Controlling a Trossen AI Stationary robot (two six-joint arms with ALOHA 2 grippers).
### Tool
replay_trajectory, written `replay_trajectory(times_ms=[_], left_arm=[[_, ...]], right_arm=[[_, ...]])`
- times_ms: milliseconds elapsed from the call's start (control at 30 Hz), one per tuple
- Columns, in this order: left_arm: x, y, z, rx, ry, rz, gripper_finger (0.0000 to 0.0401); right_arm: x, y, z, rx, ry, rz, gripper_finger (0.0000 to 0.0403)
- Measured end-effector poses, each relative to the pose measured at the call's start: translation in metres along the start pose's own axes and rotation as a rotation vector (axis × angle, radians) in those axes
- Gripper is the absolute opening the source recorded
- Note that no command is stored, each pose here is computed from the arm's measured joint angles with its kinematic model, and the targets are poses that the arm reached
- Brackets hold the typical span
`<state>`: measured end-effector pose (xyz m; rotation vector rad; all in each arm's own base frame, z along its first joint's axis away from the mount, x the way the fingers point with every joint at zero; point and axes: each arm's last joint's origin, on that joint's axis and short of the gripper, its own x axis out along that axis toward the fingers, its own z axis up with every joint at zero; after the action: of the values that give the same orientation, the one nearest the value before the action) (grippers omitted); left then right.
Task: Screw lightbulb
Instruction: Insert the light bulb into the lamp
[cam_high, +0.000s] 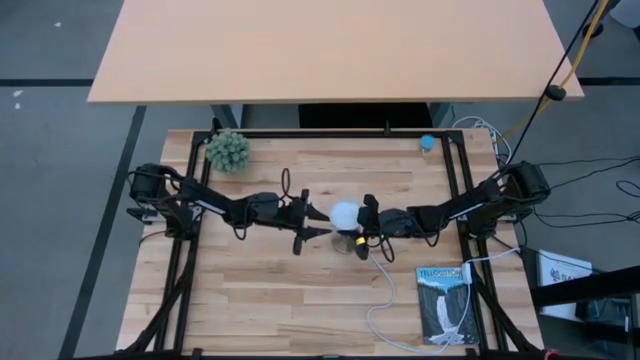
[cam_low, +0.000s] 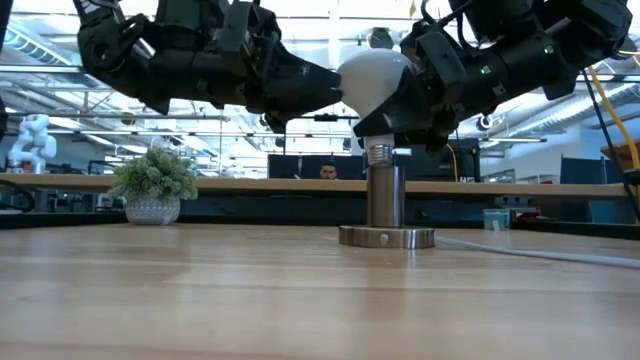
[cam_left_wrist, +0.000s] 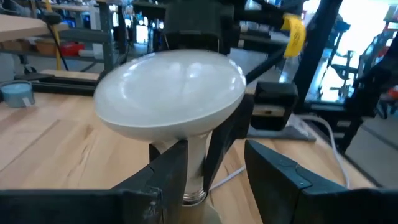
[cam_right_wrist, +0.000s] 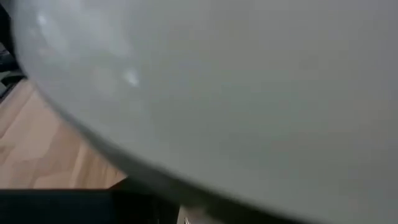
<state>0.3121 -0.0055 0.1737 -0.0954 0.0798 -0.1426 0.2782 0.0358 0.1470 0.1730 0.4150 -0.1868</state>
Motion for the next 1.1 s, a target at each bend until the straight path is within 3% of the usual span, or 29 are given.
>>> replay_trajectory(times_ms=[467, 767, 1100], left_arm=[[0.010, -0.004, 0.002, 0.054, 0.048, -0.013, 0.0165], [0.017, 0.001, -0.016, 0.043, 0.068, -0.002, 0.0165], [0.018, 0.001, -0.011, 0.055, 0.018, -0.012, 0.0165]], right_arm=[[0.000, -0.002, -0.007, -0.097, 0.067, -0.016, 0.0169], [-0.001, -0.003, -0.011, -0.139, 0.110, -0.018, 0.0171], [-0.001, -0.003, -0.010, -0.166, 0.107, -0.020, 0.0213]])
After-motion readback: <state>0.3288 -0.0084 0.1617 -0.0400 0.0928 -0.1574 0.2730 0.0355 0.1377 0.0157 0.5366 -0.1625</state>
